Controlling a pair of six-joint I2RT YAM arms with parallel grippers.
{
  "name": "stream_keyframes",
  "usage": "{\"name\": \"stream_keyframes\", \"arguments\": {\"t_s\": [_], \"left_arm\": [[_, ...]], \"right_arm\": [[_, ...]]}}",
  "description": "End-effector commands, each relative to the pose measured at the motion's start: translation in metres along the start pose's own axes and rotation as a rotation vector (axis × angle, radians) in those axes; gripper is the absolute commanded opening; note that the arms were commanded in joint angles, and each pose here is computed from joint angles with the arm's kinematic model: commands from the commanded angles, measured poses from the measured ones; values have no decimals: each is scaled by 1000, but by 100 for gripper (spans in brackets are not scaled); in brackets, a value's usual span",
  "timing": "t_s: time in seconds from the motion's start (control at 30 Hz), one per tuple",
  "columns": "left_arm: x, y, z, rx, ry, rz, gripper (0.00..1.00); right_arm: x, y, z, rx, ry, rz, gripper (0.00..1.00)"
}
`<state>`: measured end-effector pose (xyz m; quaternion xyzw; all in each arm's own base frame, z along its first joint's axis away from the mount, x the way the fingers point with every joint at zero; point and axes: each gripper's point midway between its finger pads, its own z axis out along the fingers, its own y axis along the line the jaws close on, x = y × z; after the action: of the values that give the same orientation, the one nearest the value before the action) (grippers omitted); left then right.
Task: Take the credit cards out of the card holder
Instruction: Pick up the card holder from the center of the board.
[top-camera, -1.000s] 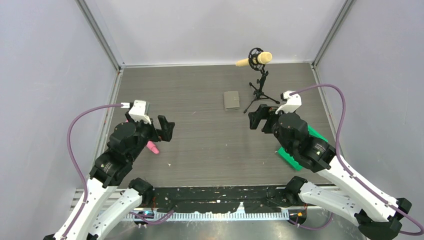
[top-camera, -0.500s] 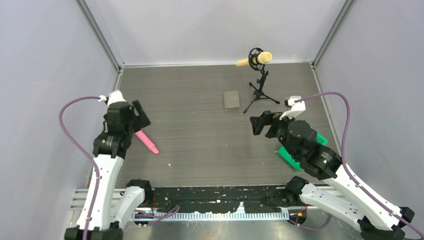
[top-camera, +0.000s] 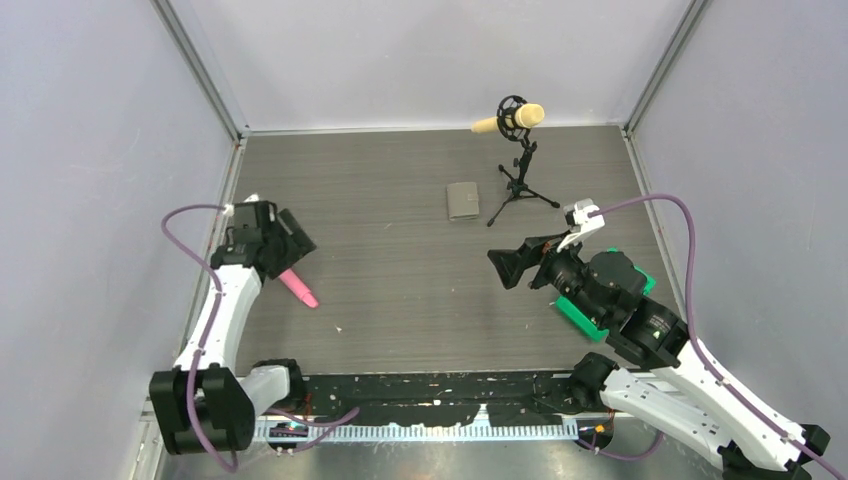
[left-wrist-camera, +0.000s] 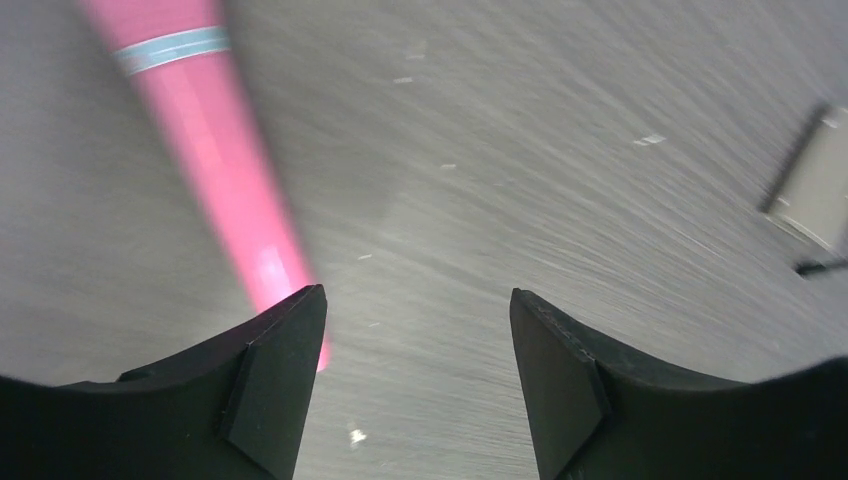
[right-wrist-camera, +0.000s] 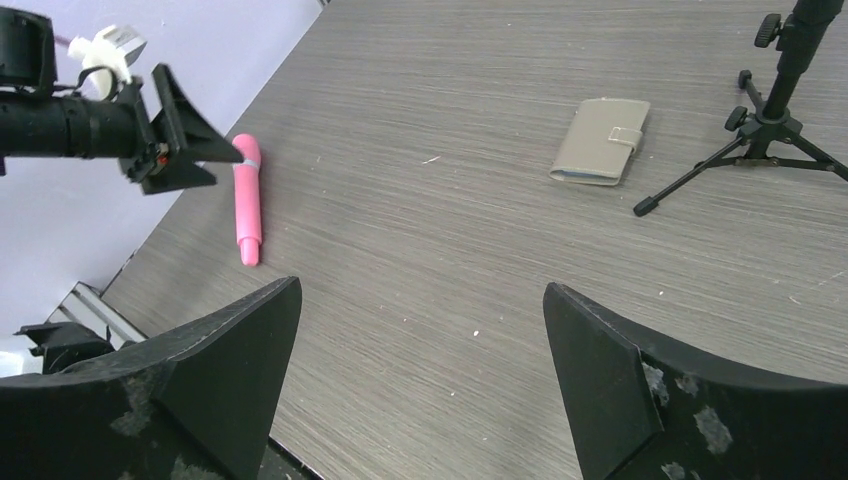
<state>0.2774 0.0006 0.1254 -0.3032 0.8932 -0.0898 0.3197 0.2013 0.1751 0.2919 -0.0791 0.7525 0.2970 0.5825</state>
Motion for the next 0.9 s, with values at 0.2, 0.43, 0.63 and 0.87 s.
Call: {"name": "stream_keyframes", "arguments": {"t_s": [0.2, 0.43, 0.63, 0.87], "left_arm": [[14, -193, 27, 503, 11, 182, 70], [48, -291, 54, 735, 57, 201, 67], [67, -321, 79, 771, 82, 186, 64], [49, -273, 41, 627, -5, 247, 68]], "right_arm": [[-1, -20, 16, 130, -16, -29, 95], [13, -19, 27, 156, 58, 19, 82], [21, -22, 46, 182, 45, 54, 79], [33, -60, 110, 381, 49, 8, 69]]}}
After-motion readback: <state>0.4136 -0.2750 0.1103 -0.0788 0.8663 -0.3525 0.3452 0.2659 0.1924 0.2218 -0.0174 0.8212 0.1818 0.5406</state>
